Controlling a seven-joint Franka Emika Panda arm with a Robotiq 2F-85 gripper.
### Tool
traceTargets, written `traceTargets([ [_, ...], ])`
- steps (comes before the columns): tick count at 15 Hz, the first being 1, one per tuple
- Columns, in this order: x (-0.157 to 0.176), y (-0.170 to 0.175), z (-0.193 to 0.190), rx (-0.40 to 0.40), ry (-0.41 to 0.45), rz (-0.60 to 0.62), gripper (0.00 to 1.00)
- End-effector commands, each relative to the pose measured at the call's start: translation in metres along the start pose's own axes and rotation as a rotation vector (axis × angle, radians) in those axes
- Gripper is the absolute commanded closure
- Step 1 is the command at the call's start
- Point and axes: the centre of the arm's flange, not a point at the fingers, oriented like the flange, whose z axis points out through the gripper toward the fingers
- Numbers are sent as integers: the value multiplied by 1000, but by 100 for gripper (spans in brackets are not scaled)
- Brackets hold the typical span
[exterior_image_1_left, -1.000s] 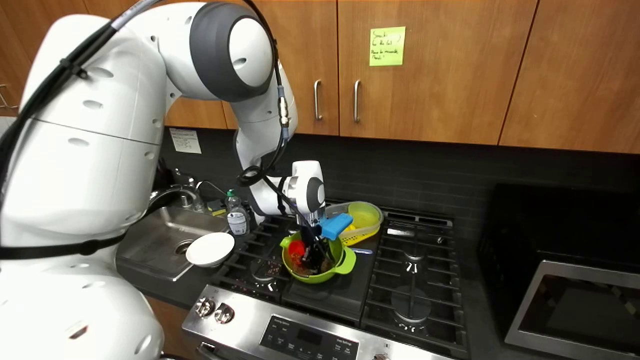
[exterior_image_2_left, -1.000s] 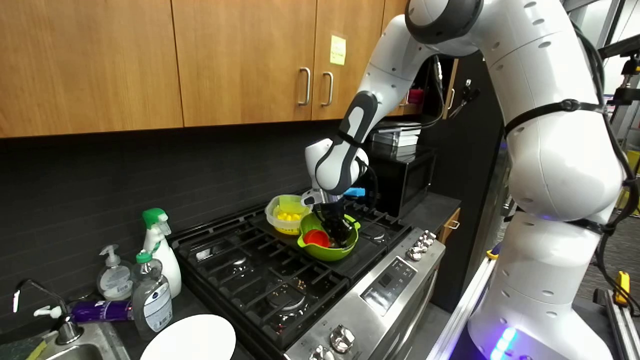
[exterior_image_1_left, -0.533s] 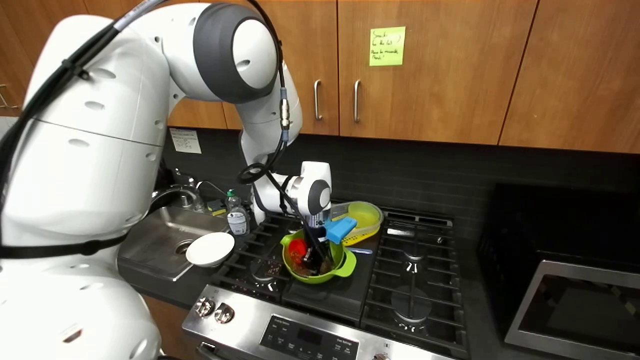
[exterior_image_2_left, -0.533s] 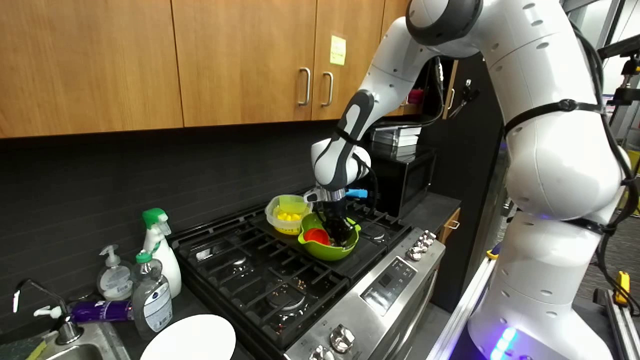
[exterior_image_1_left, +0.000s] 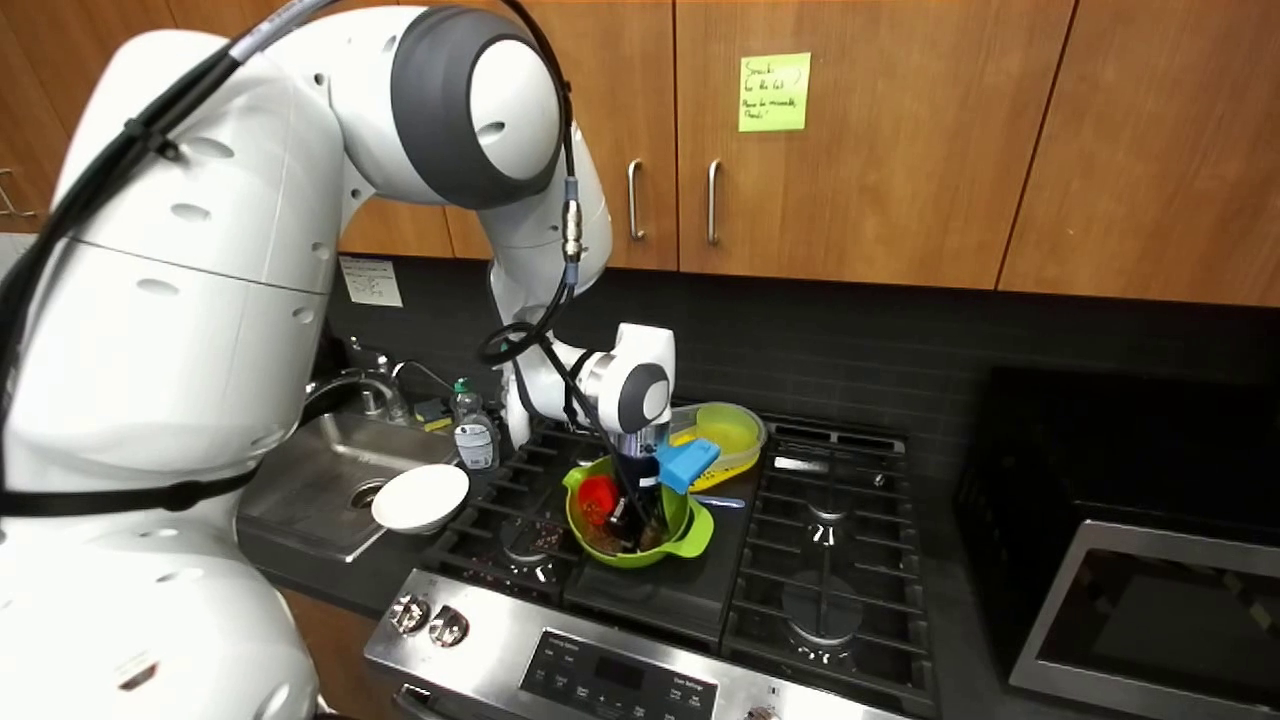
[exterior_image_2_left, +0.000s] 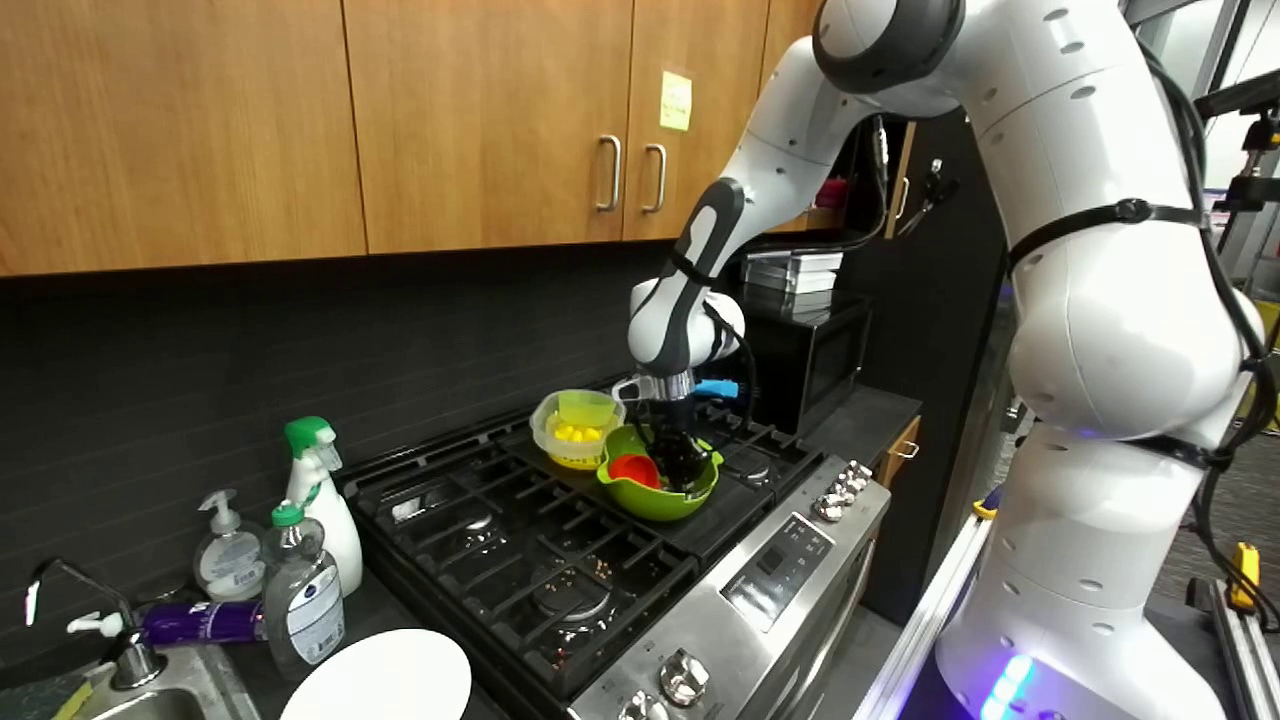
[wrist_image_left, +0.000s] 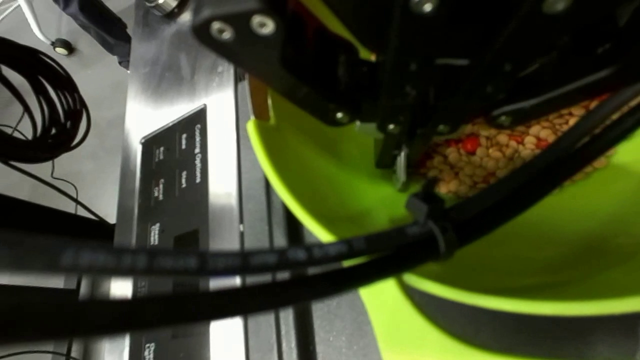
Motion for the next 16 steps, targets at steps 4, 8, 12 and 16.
traceTargets([
  [4, 37, 6, 24, 98, -47, -11, 99],
  [8, 56, 8, 13, 69, -149, 7, 99],
  [12, 70, 9, 11, 54, -219, 3, 99],
  [16, 63, 15, 10, 61, -226, 28, 99],
])
